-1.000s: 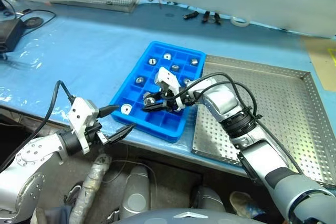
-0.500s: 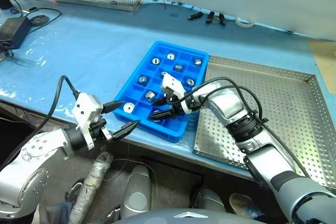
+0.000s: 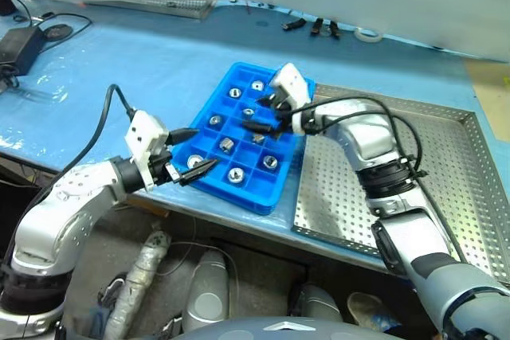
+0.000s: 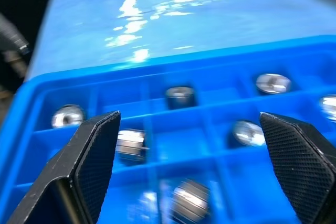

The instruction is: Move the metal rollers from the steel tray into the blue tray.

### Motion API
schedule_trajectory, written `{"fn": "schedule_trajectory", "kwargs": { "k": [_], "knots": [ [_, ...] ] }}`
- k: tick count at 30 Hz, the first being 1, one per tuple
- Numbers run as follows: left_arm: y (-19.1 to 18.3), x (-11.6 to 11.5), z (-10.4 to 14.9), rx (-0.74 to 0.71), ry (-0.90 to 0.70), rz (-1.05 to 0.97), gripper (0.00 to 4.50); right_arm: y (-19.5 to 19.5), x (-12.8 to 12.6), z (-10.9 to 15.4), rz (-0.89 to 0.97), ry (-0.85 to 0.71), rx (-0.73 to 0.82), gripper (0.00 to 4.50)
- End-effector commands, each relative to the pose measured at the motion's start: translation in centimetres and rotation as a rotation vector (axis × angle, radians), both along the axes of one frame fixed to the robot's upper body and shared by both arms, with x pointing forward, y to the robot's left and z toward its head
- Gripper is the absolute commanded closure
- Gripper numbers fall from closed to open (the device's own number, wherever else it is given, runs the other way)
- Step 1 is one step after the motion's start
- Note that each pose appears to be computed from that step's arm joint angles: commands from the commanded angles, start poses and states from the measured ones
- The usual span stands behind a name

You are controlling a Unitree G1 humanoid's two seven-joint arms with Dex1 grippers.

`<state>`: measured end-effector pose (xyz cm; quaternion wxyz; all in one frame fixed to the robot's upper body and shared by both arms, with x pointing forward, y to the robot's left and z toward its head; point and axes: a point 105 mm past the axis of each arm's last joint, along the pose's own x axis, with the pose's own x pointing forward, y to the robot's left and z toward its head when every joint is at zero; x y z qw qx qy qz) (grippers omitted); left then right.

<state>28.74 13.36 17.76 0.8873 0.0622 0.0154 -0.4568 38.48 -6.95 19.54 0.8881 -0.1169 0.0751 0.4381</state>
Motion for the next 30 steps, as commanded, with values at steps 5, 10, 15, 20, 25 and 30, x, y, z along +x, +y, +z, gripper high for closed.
{"fn": "schedule_trajectory", "kwargs": {
  "k": [5,10,15,20,25,30],
  "knots": [
    [-2.9,3.0,1.3,-0.01,-0.075,-0.121,0.0,-5.5,-1.8,3.1,-0.213,-0.125,0.07,0.04],
    [-4.5,5.4,1.7,-0.02,-0.103,-0.166,0.0,-9.0,-3.5,0.7,-0.4,-0.085,0.073,0.04],
    [-5.7,7.1,1.6,-0.034,-0.11,-0.18,0.0,-11.5,-4.7,-1.7,-0.569,-0.075,0.094,0.04],
    [-6.7,7.4,0.5,-0.032,-0.095,-0.211,0.0,-14.0,-5.6,-3.1,-0.689,-0.073,0.161,0.04],
    [-6.8,6.9,-0.5,-0.038,-0.083,-0.213,0.0,-14.9,-5.1,-4.3,-0.771,-0.083,0.21,0.04],
    [-5.5,7.0,-0.4,-0.052,-0.097,-0.152,0.0,-13.6,-5.2,-5.2,-0.758,-0.131,0.218,0.04]
  ]
}}
